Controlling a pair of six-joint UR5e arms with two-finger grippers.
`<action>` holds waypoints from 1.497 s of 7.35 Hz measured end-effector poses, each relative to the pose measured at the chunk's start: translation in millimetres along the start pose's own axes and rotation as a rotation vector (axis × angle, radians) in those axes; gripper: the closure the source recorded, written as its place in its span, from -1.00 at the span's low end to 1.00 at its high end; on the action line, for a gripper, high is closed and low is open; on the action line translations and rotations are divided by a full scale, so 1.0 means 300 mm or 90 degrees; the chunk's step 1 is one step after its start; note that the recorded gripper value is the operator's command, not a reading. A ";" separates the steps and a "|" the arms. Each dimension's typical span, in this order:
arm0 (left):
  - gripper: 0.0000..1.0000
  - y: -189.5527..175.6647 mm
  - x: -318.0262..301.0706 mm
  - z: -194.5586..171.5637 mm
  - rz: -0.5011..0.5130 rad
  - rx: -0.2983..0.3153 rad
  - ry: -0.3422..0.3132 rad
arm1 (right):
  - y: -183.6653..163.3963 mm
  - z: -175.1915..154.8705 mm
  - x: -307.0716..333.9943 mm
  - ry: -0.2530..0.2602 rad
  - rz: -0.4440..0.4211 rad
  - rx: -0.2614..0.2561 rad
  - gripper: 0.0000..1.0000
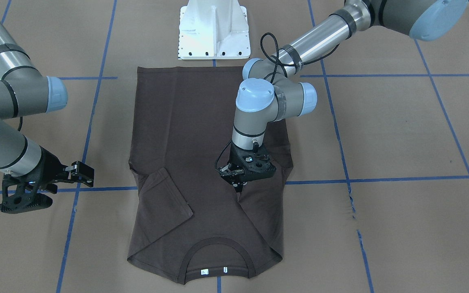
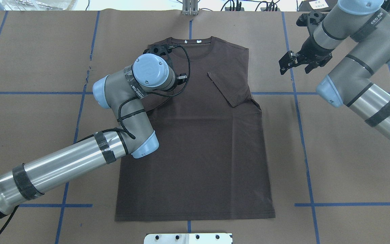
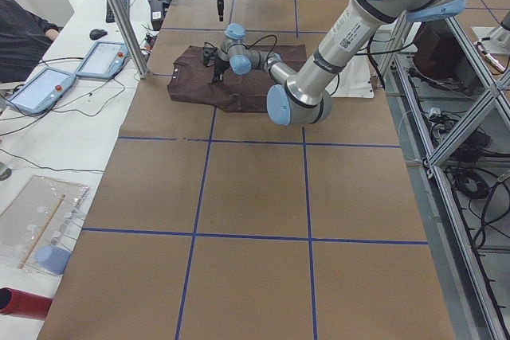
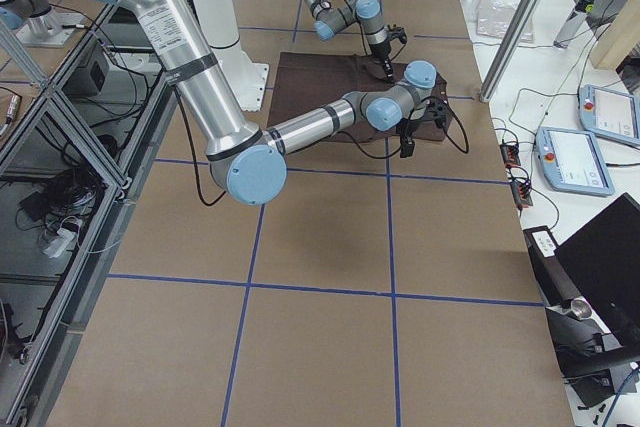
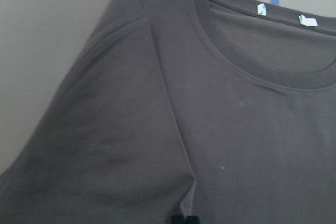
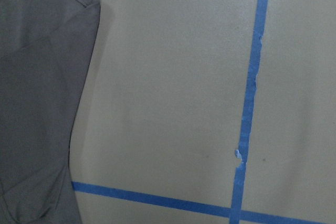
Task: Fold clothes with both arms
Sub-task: 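Fold the sleeve nearest the left gripper inward across the shirt body, then move both grippers down to the shirt hem corners nearest the robot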
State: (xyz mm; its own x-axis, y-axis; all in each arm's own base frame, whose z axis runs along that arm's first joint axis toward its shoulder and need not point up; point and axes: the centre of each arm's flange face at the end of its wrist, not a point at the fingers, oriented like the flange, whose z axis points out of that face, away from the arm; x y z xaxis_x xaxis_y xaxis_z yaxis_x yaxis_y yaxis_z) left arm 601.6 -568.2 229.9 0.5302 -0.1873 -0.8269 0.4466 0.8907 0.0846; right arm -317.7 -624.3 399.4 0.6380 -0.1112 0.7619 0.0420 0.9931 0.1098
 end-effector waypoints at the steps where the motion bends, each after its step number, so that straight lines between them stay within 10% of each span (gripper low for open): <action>1: -1.00 -0.009 0.002 -0.005 0.001 0.002 0.008 | 0.000 -0.001 -0.001 0.000 -0.001 0.000 -1.00; 7: -1.00 -0.014 -0.124 -0.193 0.046 -0.086 0.009 | 0.066 -0.022 -0.022 -0.004 0.065 0.010 -1.00; 11: -1.00 0.067 -0.531 -0.582 0.106 -0.087 0.022 | 0.663 0.005 -0.204 0.005 0.107 0.030 -1.00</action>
State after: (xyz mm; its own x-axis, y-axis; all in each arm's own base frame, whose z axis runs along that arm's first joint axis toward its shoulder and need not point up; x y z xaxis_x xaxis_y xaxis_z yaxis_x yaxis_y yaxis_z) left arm 400.2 -448.2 266.2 0.5620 -0.0209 -0.8268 0.2519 0.9565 0.1470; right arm -349.4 -420.0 375.6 0.6391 0.0572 0.7670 -0.1017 0.9948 0.0106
